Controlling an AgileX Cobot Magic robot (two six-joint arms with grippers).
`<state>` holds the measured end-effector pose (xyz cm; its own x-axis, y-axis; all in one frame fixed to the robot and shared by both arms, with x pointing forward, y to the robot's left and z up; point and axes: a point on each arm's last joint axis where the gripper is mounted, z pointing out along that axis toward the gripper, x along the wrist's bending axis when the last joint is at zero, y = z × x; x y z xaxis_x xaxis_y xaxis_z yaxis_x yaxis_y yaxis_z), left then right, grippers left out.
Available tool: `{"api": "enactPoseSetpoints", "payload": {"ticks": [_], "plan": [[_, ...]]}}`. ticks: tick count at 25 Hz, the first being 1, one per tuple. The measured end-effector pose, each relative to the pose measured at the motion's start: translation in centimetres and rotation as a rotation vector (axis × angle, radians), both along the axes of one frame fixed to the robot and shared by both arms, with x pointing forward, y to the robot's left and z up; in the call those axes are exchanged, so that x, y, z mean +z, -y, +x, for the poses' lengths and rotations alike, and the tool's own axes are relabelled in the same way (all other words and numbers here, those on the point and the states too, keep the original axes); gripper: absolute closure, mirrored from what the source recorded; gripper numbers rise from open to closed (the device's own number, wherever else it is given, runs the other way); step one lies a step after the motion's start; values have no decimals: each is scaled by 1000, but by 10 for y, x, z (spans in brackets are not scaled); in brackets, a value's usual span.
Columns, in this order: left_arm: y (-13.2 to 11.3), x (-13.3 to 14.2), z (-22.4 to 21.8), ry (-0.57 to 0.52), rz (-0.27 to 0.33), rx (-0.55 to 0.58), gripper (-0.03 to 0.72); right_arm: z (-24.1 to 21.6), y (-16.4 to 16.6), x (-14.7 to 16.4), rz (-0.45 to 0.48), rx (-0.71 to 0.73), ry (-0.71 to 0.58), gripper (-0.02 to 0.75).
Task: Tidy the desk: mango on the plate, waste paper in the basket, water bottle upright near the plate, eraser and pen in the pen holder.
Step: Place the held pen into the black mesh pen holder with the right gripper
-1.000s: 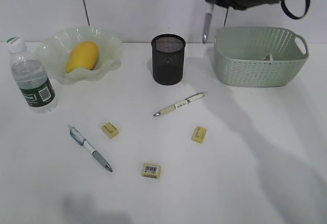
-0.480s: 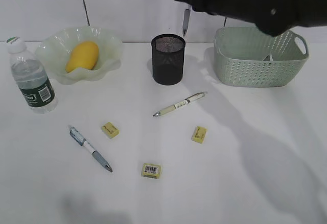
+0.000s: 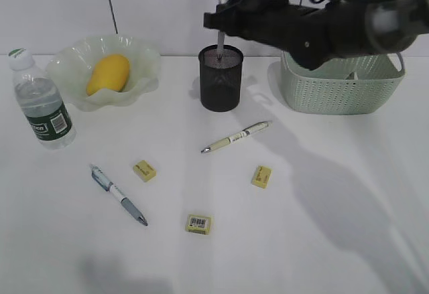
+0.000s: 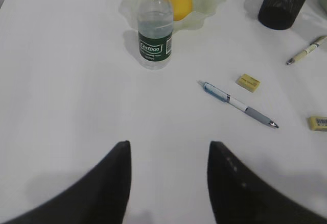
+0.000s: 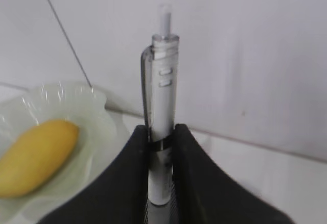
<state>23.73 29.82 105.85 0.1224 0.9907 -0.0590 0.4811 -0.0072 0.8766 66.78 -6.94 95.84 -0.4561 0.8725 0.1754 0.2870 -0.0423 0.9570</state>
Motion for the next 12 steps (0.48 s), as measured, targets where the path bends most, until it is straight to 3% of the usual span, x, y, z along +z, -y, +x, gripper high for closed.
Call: {"api": "enactPoseSetpoints", "payload": {"ticks": [9, 12], "plan": [[0, 0, 0, 0, 0, 0, 316, 3, -4, -49, -55, 9, -83, 603], [0, 0, 0, 0, 1, 0, 316, 3, -4, -51, -56, 9, -85, 551]]}}
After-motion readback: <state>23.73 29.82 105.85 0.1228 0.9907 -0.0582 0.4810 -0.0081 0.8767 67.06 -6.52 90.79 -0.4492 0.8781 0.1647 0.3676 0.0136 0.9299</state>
